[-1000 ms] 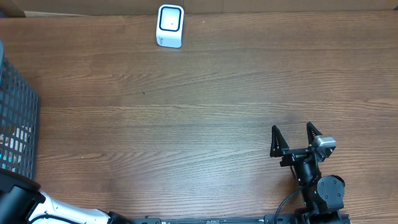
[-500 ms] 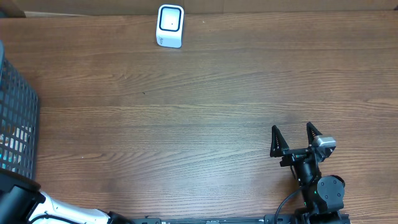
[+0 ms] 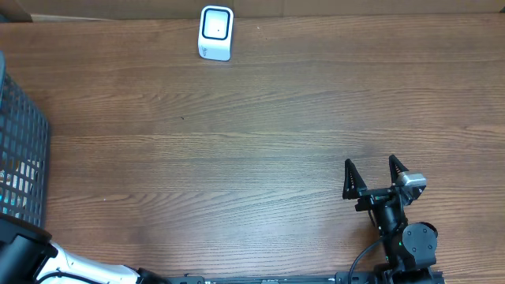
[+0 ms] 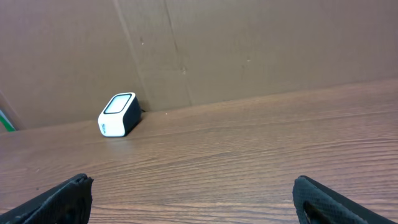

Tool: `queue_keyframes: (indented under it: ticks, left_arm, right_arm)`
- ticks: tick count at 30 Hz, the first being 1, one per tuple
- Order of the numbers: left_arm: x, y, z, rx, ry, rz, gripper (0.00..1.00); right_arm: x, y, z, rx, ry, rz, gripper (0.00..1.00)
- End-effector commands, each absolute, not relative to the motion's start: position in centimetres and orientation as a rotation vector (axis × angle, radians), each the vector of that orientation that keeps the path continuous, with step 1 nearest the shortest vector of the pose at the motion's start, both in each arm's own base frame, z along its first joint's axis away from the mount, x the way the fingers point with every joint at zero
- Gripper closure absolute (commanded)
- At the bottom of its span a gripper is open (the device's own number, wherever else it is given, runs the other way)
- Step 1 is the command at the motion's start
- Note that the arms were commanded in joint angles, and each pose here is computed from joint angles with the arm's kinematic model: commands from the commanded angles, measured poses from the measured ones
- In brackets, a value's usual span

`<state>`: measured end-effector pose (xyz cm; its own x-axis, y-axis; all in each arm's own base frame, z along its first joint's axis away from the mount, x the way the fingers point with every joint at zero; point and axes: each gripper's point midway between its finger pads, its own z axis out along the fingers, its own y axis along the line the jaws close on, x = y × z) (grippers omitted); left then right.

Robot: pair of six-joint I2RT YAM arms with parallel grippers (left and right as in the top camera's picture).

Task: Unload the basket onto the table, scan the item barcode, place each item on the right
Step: 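Grasp the orange Kleenex tissue pack with the left gripper and lift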

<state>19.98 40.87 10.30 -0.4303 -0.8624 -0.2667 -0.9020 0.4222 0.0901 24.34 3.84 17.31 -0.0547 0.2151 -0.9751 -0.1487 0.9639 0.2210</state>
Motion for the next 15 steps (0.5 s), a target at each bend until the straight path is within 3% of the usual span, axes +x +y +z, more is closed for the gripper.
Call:
queue_keyframes:
  ticks: [1,2,3,5,11,15]
  left_arm:
    - [19.6,40.3,8.7,-1.574,2.528,0.324,0.25]
    - [19.6,40.3,8.7,-1.573,2.526,0.326,0.29]
    - [19.7,40.5,8.8,-1.569,2.519,0.330,0.45]
    - [19.8,40.5,8.8,-1.577,2.510,0.330,0.66]
    - [19.7,40.3,9.1,-1.609,2.499,0.316,0.80]
    - [20.2,40.5,11.9,-1.685,2.397,0.299,0.85]
  right_arm:
    - [24.4,3.8,17.0,0.050,1.598,0.292,0.00]
    - [24.4,3.8,17.0,0.050,1.598,0.292,0.00]
    - [24.4,3.8,17.0,0.050,1.598,0.292,0.00]
    - [24.4,3.8,17.0,0.050,1.598,0.292,0.00]
    - [24.4,3.8,17.0,0.050,1.598,0.292,0.00]
    - [24.4,3.8,17.0,0.050,1.598,0.292,0.00]
